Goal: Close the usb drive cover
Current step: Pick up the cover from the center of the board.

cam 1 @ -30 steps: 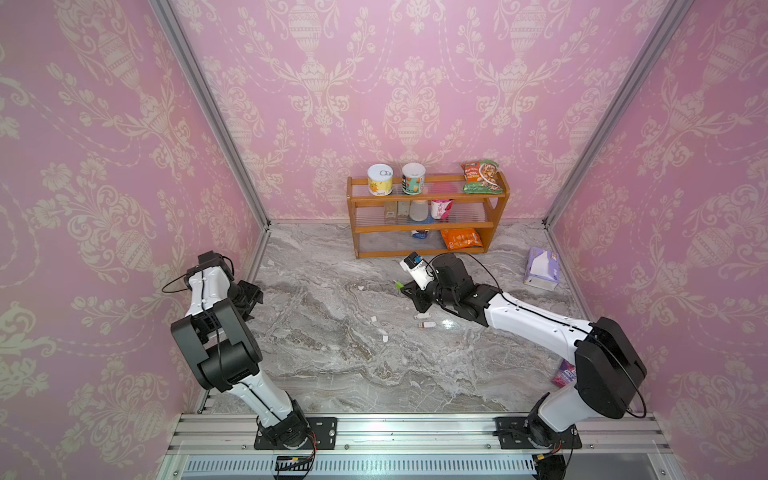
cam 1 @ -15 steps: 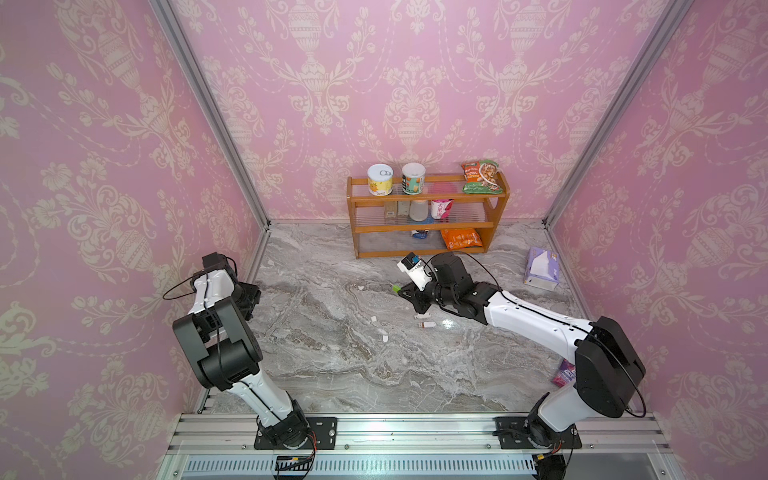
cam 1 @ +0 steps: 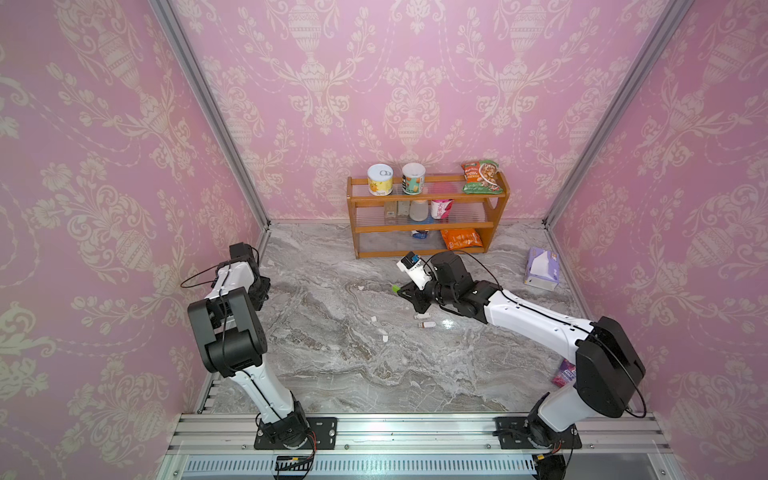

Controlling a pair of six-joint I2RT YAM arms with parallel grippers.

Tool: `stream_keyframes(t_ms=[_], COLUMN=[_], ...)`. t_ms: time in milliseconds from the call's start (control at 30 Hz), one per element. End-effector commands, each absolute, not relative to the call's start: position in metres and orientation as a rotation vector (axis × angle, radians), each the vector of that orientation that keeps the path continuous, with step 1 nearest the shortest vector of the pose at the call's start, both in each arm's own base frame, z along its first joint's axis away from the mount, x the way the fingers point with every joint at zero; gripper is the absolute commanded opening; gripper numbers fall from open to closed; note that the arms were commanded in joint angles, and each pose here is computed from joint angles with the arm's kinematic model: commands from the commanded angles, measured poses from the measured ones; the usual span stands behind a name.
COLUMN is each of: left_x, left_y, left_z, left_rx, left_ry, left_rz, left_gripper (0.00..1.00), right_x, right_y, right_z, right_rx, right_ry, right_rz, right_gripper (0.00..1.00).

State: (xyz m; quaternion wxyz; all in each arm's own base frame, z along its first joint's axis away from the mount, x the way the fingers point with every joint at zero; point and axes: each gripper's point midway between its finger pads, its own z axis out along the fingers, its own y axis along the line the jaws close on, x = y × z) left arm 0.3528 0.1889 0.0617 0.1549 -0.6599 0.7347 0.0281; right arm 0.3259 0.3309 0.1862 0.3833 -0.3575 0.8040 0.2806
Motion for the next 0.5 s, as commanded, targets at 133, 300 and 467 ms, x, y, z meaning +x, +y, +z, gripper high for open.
stream_keyframes(t_ms=[133, 300, 467], left_x=[0.36, 0.366, 0.373], left_y=[0.205, 0.207, 0.209], left_z=[0.054, 0.036, 0.029], left_rx=[-1.969, -2.023, -2.04], left_ry=[2.038, 2.052, 2.044], left_rz=[0.133, 0.076, 0.059], left_gripper=[0.44, 0.43, 0.42], right_x=[0.326, 0.329, 0.33], right_y=[0.329, 0.329, 0.329], right_z=[0.171, 0.172, 0.169], right_rx=[-0.922, -0.937, -0.945], right_ry=[2.103, 2.107, 2.117], right_rz=[0.7, 0.675, 0.669], right_gripper=[0.0, 0.0, 0.0])
